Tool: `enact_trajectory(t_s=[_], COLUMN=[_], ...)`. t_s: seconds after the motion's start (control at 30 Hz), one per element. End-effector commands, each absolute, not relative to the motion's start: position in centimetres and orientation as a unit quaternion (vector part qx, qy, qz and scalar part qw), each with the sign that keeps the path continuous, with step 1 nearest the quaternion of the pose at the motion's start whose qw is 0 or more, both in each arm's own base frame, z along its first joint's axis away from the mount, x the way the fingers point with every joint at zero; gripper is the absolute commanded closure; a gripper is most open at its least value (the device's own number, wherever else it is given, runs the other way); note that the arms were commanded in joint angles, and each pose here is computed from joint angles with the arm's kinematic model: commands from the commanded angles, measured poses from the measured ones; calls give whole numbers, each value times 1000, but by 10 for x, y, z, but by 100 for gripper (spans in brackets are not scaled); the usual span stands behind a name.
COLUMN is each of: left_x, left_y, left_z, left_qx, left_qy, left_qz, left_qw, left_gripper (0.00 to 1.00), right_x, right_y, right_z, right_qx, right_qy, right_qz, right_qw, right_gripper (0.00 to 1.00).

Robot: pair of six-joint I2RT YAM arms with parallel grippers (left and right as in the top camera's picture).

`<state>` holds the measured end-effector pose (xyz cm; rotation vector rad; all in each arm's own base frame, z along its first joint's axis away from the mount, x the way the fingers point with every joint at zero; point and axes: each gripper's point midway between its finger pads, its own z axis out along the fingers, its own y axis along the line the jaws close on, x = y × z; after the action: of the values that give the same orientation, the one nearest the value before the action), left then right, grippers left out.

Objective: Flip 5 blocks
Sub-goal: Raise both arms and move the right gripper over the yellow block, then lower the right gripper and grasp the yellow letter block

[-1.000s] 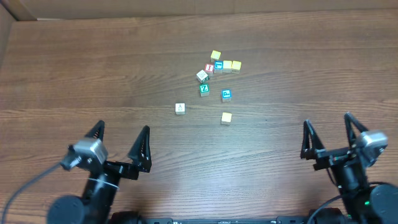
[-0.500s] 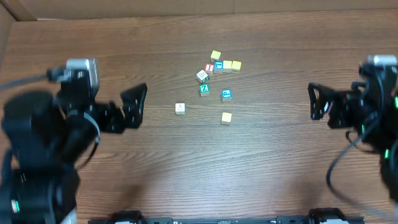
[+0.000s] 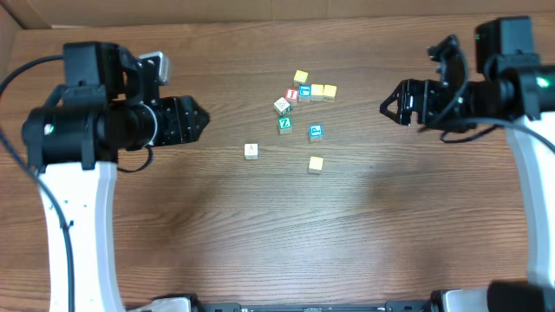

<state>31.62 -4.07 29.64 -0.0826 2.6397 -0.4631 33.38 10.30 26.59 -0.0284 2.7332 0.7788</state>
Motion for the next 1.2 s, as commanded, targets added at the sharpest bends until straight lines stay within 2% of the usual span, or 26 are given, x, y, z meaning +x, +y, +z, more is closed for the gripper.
enact_trajectory(t_s=[0.0, 0.03, 0.1, 0.17, 0.27, 0.47, 0.57, 0.6, 0.73, 0.9, 0.97, 1.17], left_x=[321, 322, 325, 327, 330, 339, 342, 343, 348, 355, 356, 360], left_y=[-45, -44, -40, -37, -35, -23, -23, -23, -23, -23, -23, -23], left_z=[291, 286, 276, 265, 254, 232, 224, 222, 213, 202, 197, 181], left_qx=[-19, -21, -27, -33, -36, -45, -47, -47, -50, -58, -60, -63], left_qy=[962, 964, 969, 974, 977, 985, 987, 987, 988, 988, 989, 990], left_qz=[-175, -173, -161, -152, -147, -114, -114, -115, -115, -115, -115, -115], left_qw=[210, 202, 184, 166, 148, 118, 107, 103, 94, 82, 75, 51], left_gripper=[88, 96, 96, 96, 96, 96, 91, 89, 62, 14, 2, 0], right_x=[333, 334, 336, 338, 339, 333, 330, 329, 328, 332, 330, 334], right_y=[123, 125, 128, 131, 141, 194, 209, 212, 210, 207, 217, 224], right_z=[273, 269, 257, 245, 230, 202, 183, 176, 151, 129, 119, 112], right_qx=[-12, -6, 14, 39, 48, -3, -10, -6, 43, 60, 48, 36], right_qy=[941, 945, 956, 965, 972, 970, 969, 969, 974, 980, 982, 988], right_qz=[310, 301, 270, 233, 195, 209, 215, 217, 190, 124, 120, 106], right_qw=[135, 128, 117, 114, 119, 122, 121, 119, 118, 142, 135, 109], right_gripper=[42, 51, 63, 68, 68, 67, 50, 48, 45, 34, 32, 31])
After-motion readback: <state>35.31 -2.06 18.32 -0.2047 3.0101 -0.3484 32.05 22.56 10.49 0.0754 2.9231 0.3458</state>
